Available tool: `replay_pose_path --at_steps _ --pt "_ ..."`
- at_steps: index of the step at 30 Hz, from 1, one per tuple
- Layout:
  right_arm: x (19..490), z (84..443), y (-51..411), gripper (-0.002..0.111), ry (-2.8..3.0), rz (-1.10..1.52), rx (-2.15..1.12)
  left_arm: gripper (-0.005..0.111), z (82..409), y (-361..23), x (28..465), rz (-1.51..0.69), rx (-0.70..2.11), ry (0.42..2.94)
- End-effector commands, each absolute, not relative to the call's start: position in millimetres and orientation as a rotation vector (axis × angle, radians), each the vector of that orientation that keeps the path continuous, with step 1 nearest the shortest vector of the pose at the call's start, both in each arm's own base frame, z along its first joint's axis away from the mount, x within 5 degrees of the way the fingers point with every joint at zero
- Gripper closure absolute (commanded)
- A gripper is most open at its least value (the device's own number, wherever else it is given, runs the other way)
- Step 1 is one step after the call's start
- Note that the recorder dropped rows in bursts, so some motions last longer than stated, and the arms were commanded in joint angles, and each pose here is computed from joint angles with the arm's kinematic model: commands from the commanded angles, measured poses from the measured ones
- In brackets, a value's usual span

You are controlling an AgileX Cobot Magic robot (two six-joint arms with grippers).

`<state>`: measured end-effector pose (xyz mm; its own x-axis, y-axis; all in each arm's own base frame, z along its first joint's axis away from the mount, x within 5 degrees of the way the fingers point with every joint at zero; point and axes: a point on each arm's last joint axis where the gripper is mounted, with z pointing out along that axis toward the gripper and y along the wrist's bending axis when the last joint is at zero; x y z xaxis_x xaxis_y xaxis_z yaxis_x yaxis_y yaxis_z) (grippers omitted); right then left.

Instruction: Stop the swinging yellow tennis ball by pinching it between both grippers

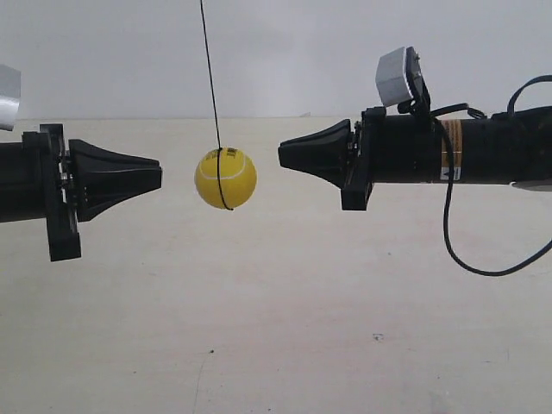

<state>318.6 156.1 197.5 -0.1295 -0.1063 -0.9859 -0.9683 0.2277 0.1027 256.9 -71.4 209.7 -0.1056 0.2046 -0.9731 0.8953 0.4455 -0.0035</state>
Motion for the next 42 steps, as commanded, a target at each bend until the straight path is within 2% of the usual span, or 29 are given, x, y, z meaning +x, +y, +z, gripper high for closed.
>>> replay_pose_path --at_steps 1,6,9,13,17,21,26,30,34,39,42 --pt "320.0 202.0 155.9 0.108 1.445 1.075 -1.042 0.102 212.8 -72.4 256.0 -0.814 0.965 1.562" --pt "320.1 218.4 152.6 0.108 1.46 0.964 -1.043 0.102 227.1 -72.5 252.2 -0.793 0.954 1.508" --pt "317.5 241.8 147.6 0.108 1.474 0.858 -1.018 0.102 247.2 -71.7 245.5 -0.747 0.931 1.461" --pt "298.2 302.3 131.8 0.108 1.479 0.637 -0.937 0.102 296.5 -65.0 222.7 -0.562 0.832 1.402" --pt "275.2 349.5 112.6 0.108 1.468 0.444 -0.809 0.102 343.8 -55.8 185.5 -0.399 0.687 1.313" --pt "247.3 386.8 95.5 0.108 1.42 0.323 -0.698 0.102 371.2 -44.9 150.0 -0.258 0.55 1.265" --pt "195.6 430.6 63.1 0.108 1.35 0.127 -0.496 0.102 410.9 -20.3 63.4 0.009 0.277 1.101" --pt "142.9 442.4 34.5 0.108 1.277 -0.097 -0.402 0.102 415.2 -3.4 10.3 0.168 0.106 1.003" --pt "77.6 445.6 9.4 0.108 1.159 -0.175 -0.269 0.102 409.6 4.4 -30.2 0.19 -0.011 0.903" --pt "31.1 429.9 -1.0 0.108 1.055 -0.166 -0.233 0.102 402.3 16.8 -43.5 0.197 -0.17 0.927" --pt "6.7 414.0 -8.5 0.108 1.007 -0.161 -0.189 0.102 392.4 20.8 -39.1 0.242 -0.196 1.076"
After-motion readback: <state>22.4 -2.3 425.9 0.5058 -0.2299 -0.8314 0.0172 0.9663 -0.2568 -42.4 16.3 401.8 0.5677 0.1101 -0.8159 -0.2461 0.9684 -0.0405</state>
